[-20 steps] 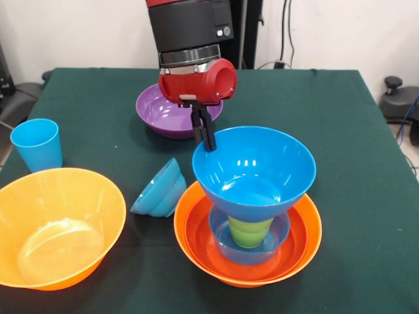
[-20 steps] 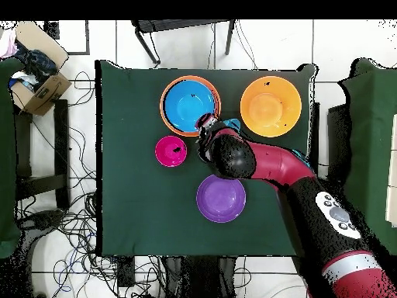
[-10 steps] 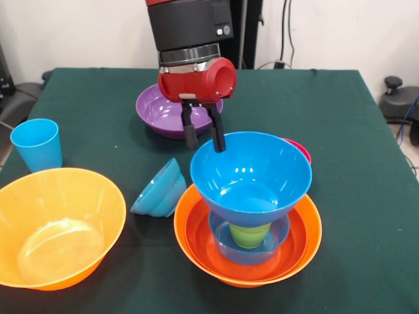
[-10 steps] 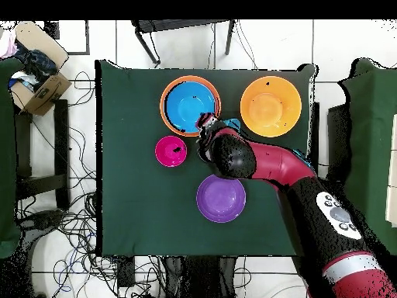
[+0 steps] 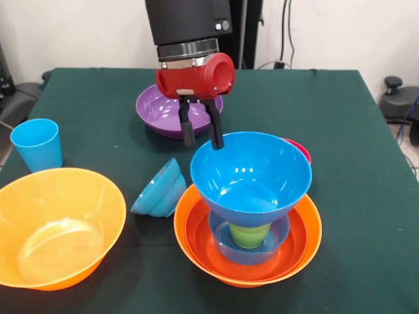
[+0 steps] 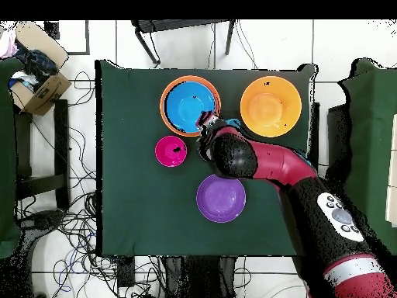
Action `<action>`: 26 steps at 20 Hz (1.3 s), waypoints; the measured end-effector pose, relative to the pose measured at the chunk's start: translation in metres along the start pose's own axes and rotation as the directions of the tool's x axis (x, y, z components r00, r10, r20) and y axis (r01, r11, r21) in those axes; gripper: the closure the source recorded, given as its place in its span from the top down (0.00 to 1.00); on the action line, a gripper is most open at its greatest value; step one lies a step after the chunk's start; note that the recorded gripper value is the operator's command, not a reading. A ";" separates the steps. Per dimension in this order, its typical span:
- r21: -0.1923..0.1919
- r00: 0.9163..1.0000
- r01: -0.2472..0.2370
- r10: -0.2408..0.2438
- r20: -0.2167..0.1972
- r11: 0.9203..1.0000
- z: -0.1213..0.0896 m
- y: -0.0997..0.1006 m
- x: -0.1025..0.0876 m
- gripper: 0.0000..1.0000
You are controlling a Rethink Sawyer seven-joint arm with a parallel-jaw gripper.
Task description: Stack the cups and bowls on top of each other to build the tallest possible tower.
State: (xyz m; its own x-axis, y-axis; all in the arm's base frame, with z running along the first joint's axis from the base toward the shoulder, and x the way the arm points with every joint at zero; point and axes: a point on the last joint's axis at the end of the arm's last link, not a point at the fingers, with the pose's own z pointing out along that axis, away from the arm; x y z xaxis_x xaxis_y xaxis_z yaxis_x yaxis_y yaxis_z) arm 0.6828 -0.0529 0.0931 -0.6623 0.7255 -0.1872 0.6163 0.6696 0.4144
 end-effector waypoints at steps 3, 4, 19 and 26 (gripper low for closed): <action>-0.003 1.000 0.004 -0.004 0.008 1.000 -0.003 0.003 -0.002 1.00; -0.006 1.000 0.007 -0.007 0.011 1.000 -0.005 0.005 -0.003 1.00; 0.019 1.000 0.030 -0.030 -0.003 0.999 -0.048 0.024 -0.023 1.00; 0.083 0.998 0.043 -0.039 -0.049 0.996 -0.072 0.033 -0.039 1.00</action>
State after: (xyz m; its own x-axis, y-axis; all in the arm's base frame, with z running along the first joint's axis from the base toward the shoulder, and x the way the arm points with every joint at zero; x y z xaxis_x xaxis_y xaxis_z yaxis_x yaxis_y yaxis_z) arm 0.6981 -0.0708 0.1780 -0.7060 0.6900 -0.1595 0.6203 0.7112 0.3309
